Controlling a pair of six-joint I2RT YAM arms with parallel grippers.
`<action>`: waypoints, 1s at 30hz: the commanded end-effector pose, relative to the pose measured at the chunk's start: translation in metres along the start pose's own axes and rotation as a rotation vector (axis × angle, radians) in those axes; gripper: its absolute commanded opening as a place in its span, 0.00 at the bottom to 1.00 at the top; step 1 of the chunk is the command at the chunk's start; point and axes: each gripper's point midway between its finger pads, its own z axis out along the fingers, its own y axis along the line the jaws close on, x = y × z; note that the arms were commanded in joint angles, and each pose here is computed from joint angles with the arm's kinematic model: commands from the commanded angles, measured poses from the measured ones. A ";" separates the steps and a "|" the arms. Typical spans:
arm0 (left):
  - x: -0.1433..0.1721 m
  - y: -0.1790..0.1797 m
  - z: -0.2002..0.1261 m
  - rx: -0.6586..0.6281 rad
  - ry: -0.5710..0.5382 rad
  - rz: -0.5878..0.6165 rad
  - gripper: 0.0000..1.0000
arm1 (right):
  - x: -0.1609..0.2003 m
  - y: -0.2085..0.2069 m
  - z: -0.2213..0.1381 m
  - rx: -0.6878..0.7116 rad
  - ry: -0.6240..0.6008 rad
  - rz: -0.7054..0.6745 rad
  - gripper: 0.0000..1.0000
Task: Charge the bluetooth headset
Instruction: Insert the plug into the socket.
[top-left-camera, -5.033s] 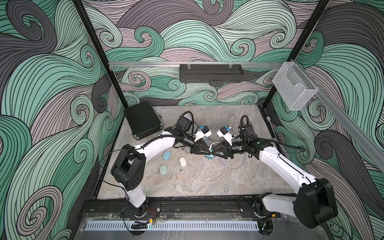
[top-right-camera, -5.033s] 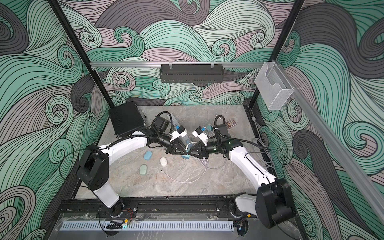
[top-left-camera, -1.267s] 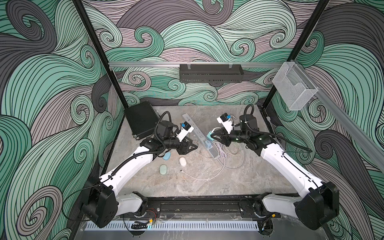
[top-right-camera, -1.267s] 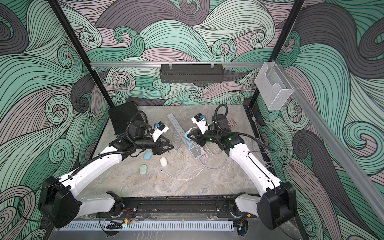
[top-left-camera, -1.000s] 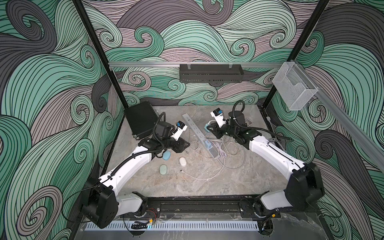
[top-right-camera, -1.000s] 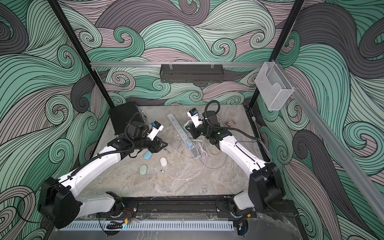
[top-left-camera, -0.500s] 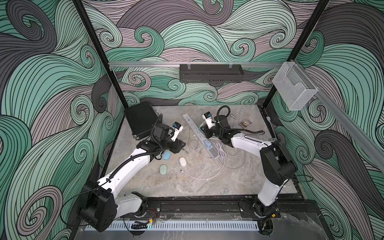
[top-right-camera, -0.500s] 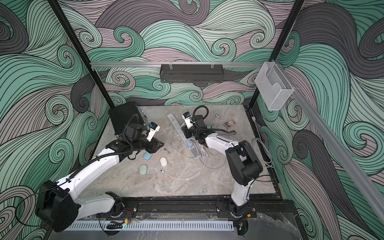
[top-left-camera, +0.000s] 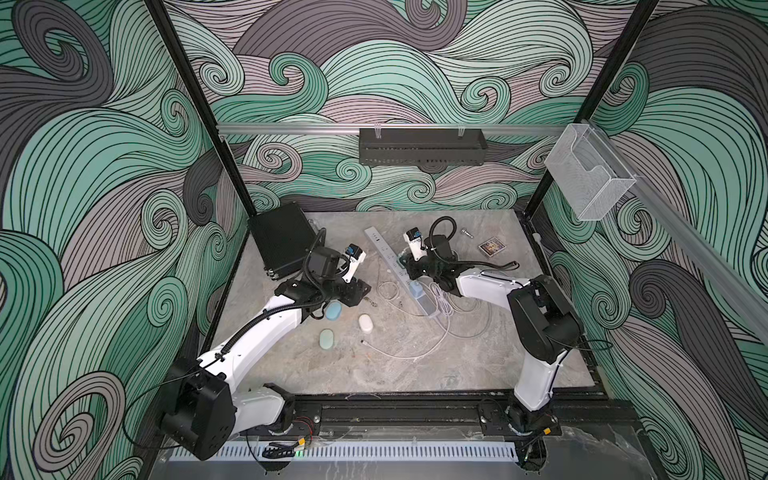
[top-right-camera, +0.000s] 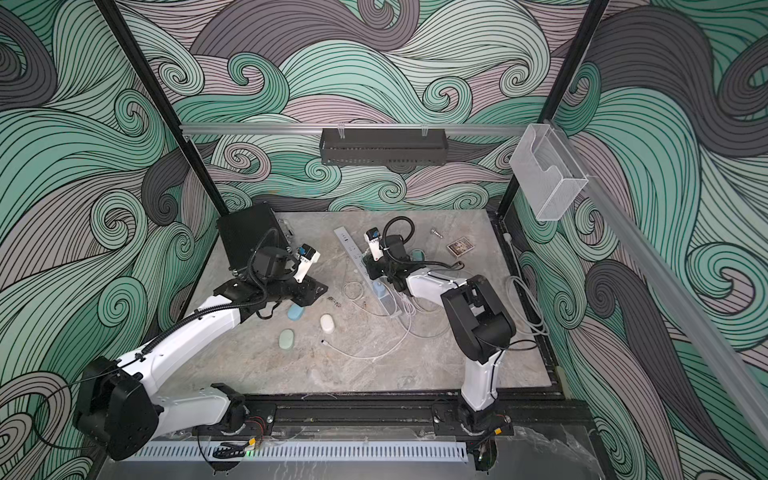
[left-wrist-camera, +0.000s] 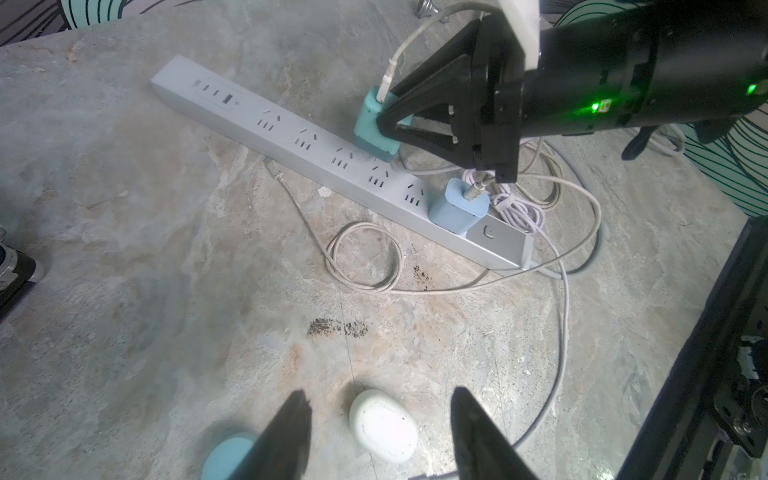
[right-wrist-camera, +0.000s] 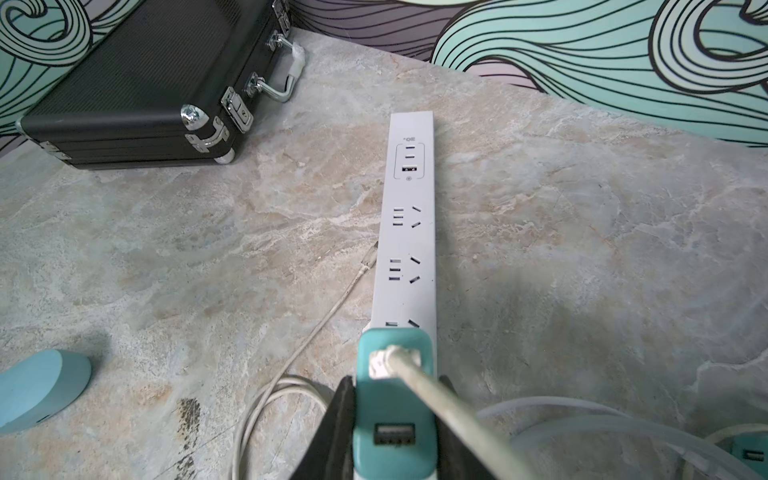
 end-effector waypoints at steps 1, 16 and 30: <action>-0.012 0.001 -0.004 -0.003 -0.022 -0.007 0.54 | 0.003 0.003 0.002 -0.003 -0.011 0.026 0.02; -0.013 0.001 -0.005 -0.005 -0.025 -0.007 0.54 | 0.032 0.003 -0.003 0.058 0.047 0.037 0.02; -0.012 0.003 -0.006 -0.010 -0.022 -0.005 0.54 | 0.071 0.007 0.009 0.022 0.171 0.011 0.02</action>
